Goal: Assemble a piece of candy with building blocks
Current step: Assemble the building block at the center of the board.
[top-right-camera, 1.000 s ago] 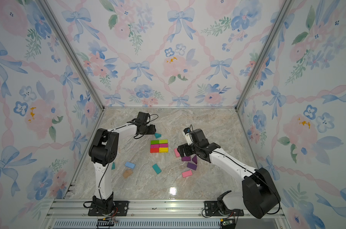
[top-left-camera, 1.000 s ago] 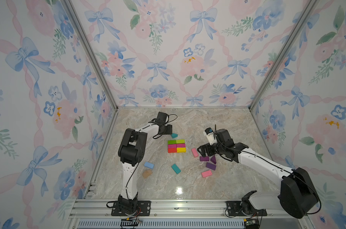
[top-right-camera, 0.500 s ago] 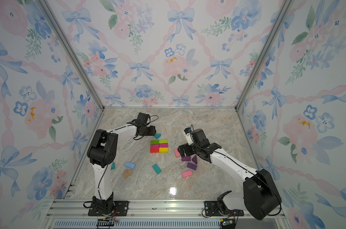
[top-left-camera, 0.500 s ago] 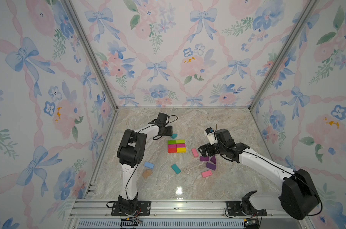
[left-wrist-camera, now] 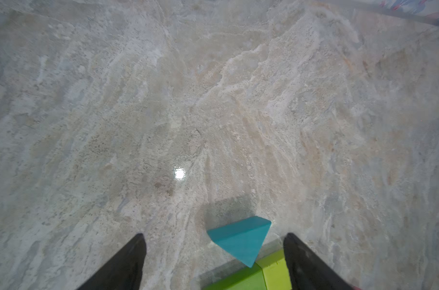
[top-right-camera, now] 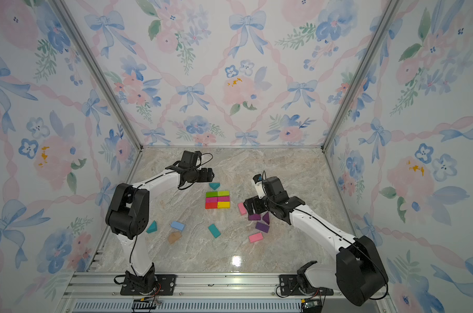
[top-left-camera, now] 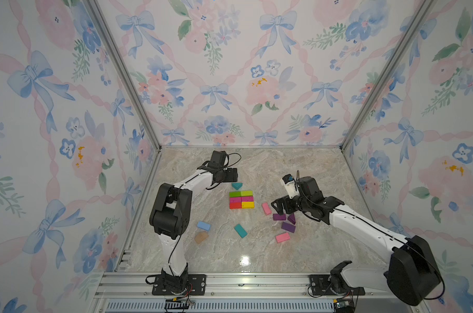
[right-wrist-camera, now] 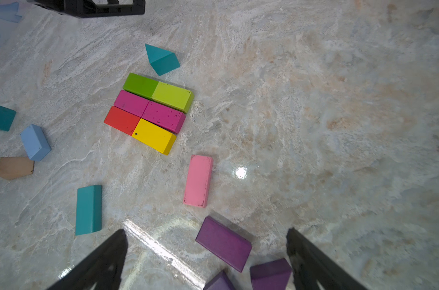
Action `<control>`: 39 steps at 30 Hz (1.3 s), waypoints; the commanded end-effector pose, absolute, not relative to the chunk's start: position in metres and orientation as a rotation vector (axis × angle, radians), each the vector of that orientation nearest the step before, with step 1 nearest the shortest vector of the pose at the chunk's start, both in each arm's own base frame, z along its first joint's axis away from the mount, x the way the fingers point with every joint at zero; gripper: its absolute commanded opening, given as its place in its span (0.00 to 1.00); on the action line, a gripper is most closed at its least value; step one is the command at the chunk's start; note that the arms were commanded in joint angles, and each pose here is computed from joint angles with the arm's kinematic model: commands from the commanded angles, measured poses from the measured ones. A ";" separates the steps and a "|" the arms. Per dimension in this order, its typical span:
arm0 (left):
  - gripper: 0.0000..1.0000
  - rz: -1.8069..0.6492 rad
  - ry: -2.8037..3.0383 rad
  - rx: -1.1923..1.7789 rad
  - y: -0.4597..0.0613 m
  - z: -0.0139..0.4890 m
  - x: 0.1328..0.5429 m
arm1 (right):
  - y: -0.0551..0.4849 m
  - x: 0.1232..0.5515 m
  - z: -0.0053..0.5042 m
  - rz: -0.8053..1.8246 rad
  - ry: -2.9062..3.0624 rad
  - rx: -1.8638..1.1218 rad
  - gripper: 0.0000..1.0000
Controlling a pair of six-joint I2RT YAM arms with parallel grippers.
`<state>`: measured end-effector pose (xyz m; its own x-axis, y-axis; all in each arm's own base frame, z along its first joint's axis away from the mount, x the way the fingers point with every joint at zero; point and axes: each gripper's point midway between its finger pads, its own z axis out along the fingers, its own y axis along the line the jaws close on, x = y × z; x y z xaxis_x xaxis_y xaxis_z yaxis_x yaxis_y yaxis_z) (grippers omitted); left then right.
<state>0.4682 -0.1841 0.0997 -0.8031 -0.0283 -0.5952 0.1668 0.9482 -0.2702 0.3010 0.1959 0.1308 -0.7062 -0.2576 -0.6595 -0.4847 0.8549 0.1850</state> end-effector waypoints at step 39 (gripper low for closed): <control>0.62 -0.123 2.573 0.087 -0.226 0.032 0.469 | 0.178 0.299 0.124 0.482 2.395 -0.423 0.99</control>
<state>0.4683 -0.2227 0.0373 -0.8358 0.0299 -0.5482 0.0865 0.9932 -0.0776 0.3012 0.1815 0.1248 -0.7375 -0.1770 -0.6517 -0.4125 0.8822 0.2272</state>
